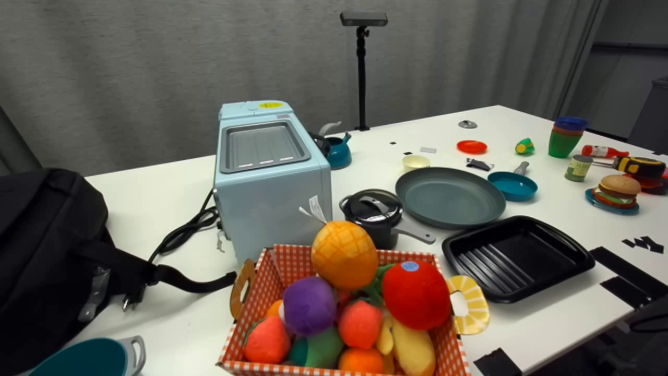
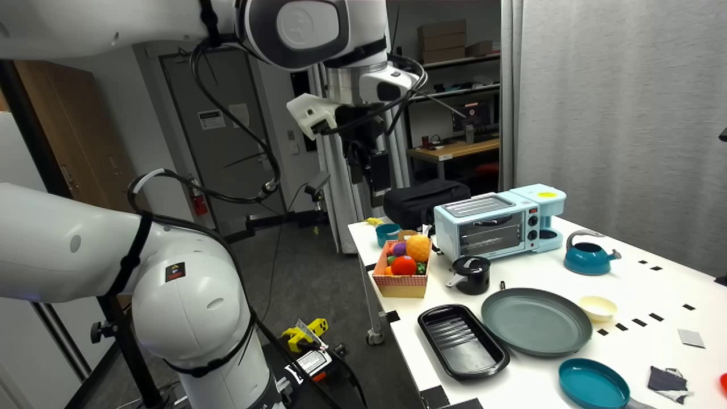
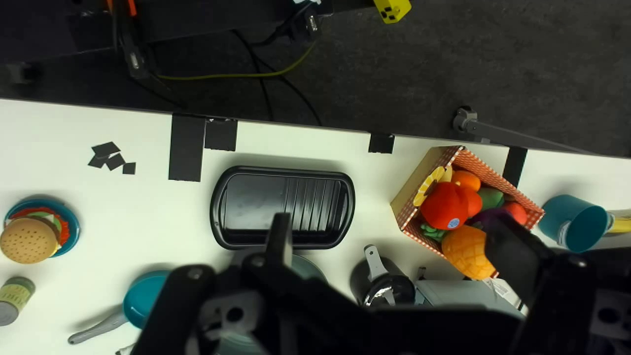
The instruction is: Move the black lid from the small pot to the pan
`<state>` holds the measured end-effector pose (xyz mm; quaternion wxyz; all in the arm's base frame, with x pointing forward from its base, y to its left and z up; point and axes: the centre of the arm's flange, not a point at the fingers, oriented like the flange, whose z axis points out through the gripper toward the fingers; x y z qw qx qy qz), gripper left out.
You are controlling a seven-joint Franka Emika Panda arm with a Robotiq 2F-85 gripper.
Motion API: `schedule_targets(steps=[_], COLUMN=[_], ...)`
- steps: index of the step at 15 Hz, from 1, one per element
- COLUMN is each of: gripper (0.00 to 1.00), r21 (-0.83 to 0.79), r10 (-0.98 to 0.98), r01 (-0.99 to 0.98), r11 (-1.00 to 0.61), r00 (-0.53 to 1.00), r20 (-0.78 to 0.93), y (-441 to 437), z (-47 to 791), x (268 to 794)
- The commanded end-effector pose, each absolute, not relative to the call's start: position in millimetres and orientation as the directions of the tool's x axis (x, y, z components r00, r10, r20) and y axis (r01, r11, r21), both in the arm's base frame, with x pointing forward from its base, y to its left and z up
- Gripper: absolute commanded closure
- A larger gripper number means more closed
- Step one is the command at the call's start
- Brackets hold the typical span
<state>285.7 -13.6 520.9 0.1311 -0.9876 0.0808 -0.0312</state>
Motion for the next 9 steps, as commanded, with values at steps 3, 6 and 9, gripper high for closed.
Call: schedule_targets(steps=[3, 6, 9], gripper=[0.0, 0.0, 0.0], r21=[-0.264, -0.251, -0.211], r10=[-0.168, -0.153, -0.152], r01=[-0.151, -0.137, -0.147], r11=[-0.953, -0.958, -0.966], r00=[0.985, 0.987, 0.988], r20=[0.041, 0.044, 0.009], y=[-14, -12, -10], z=[521, 517, 507], x=[286, 288, 294])
